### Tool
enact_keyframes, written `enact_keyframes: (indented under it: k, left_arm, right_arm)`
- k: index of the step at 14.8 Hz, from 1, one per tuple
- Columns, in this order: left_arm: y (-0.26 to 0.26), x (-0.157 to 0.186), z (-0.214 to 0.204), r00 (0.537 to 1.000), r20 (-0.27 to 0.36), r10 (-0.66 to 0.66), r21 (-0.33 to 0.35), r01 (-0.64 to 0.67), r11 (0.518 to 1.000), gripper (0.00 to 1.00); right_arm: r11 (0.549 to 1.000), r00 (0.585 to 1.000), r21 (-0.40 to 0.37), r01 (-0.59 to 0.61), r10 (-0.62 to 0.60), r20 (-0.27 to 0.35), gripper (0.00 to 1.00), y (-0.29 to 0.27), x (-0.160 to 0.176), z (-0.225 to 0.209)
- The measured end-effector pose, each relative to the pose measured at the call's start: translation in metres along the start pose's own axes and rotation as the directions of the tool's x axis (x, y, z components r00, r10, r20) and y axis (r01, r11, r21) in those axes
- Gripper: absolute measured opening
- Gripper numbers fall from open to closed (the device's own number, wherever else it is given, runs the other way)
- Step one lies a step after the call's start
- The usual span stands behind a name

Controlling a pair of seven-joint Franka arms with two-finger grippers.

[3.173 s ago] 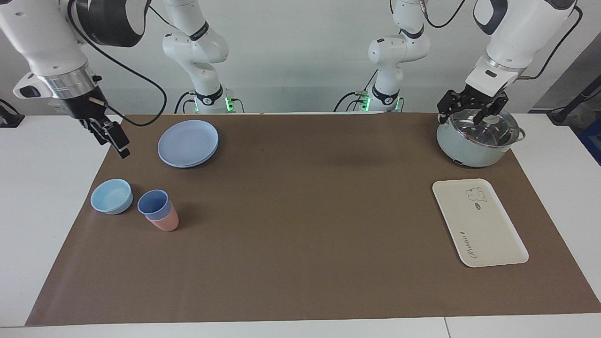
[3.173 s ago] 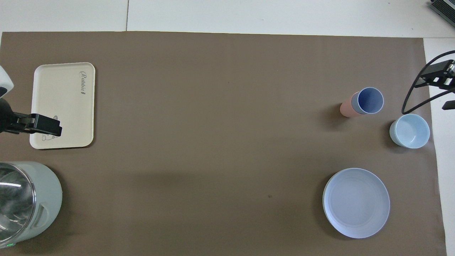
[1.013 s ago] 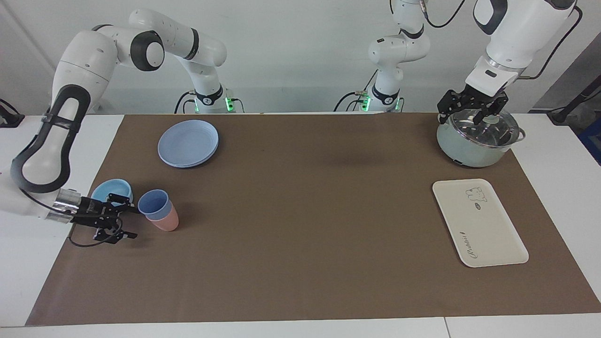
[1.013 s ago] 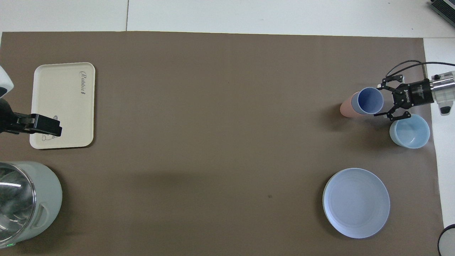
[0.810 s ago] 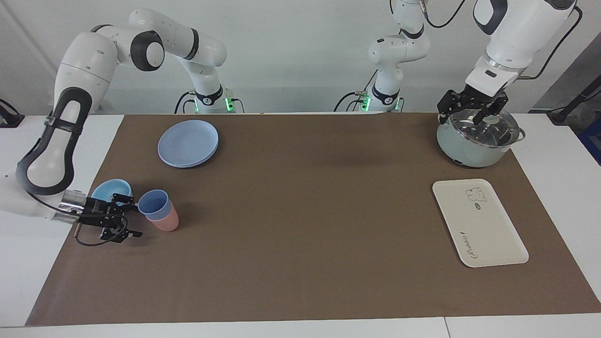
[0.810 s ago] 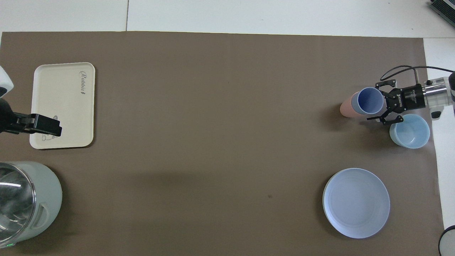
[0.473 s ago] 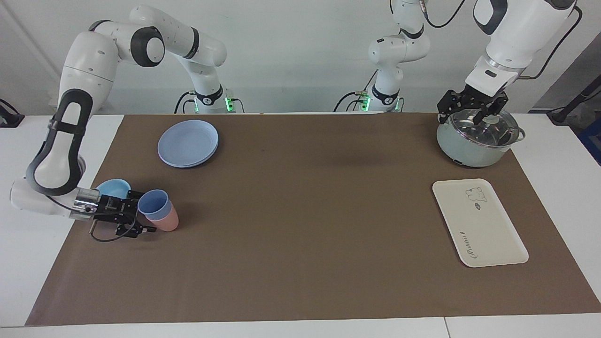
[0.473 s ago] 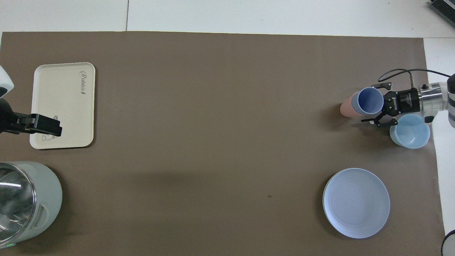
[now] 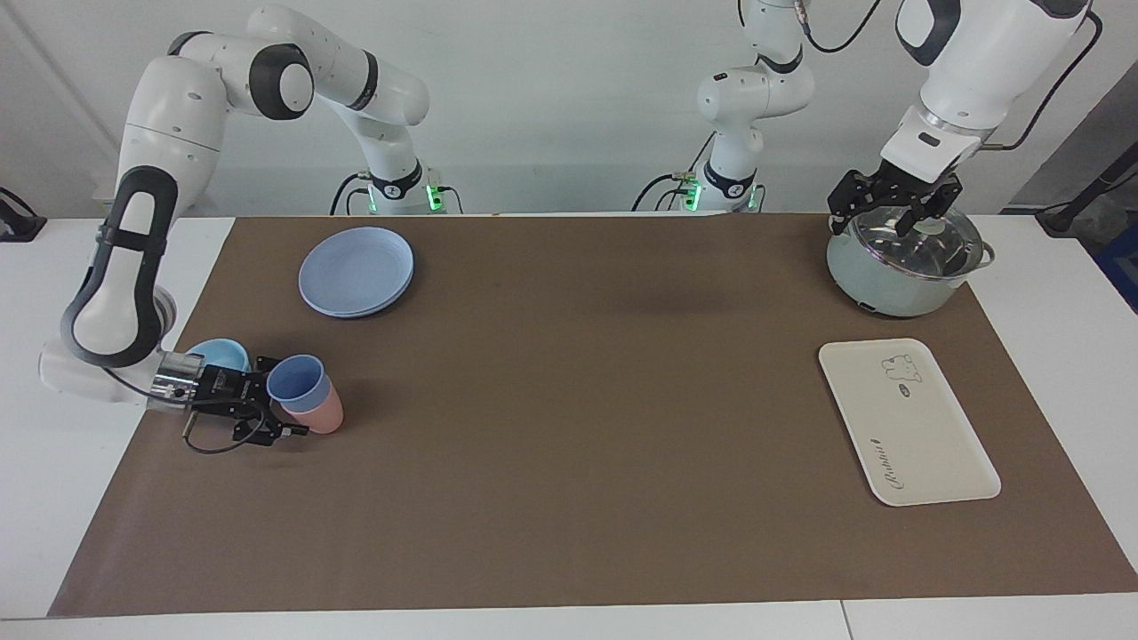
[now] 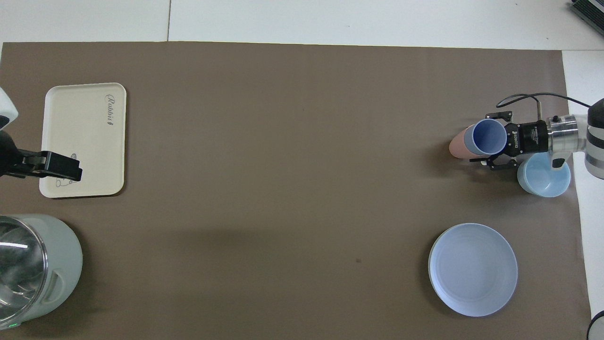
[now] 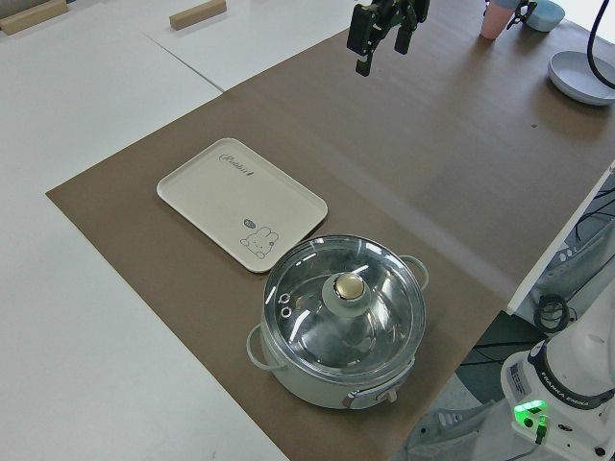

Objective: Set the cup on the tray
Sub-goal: 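Lower the right gripper and close it around the pink cup, then lift the cups with the right gripper while the left gripper reaches over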

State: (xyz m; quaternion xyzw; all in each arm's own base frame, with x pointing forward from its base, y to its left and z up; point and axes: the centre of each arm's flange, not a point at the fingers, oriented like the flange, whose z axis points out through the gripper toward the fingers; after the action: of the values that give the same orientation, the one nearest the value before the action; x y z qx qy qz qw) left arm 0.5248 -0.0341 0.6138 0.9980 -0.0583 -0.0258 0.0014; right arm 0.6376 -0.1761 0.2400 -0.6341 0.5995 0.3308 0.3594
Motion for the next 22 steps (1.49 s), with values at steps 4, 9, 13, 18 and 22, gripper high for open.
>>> enact_keyframes:
  k: [4, 9, 13, 18, 22]
  left_arm:
    - [0.0, 0.0, 0.0, 1.0, 0.0, 0.0, 0.0, 0.0, 1.0, 1.0]
    - [0.0, 0.0, 0.0, 1.0, 0.0, 0.0, 0.0, 0.0, 1.0, 1.0]
    - [0.0, 0.0, 0.0, 1.0, 0.0, 0.0, 0.0, 0.0, 1.0, 1.0]
    - [0.0, 0.0, 0.0, 1.0, 0.001, 0.0, 0.0, 0.0, 1.0, 1.0]
    - [0.0, 0.0, 0.0, 1.0, 0.001, 0.0, 0.0, 0.0, 1.0, 1.0]
  right_arm:
    - [0.999, 0.999, 0.031, -0.018, 0.017, 0.041, 0.86, -0.001, -0.002, 0.013]
    - [1.0, 0.994, 0.024, -0.013, 0.01, 0.106, 0.8, 0.004, -0.015, 0.02]
    - [0.999, 0.988, 0.022, 0.027, -0.03, 0.149, 0.8, 0.005, -0.032, 0.015]
    - [0.996, 0.99, 0.008, 0.092, -0.092, 0.108, 0.8, 0.004, -0.093, 0.031]
    - [0.991, 0.99, -0.012, 0.132, -0.131, 0.042, 0.8, 0.009, -0.142, 0.073]
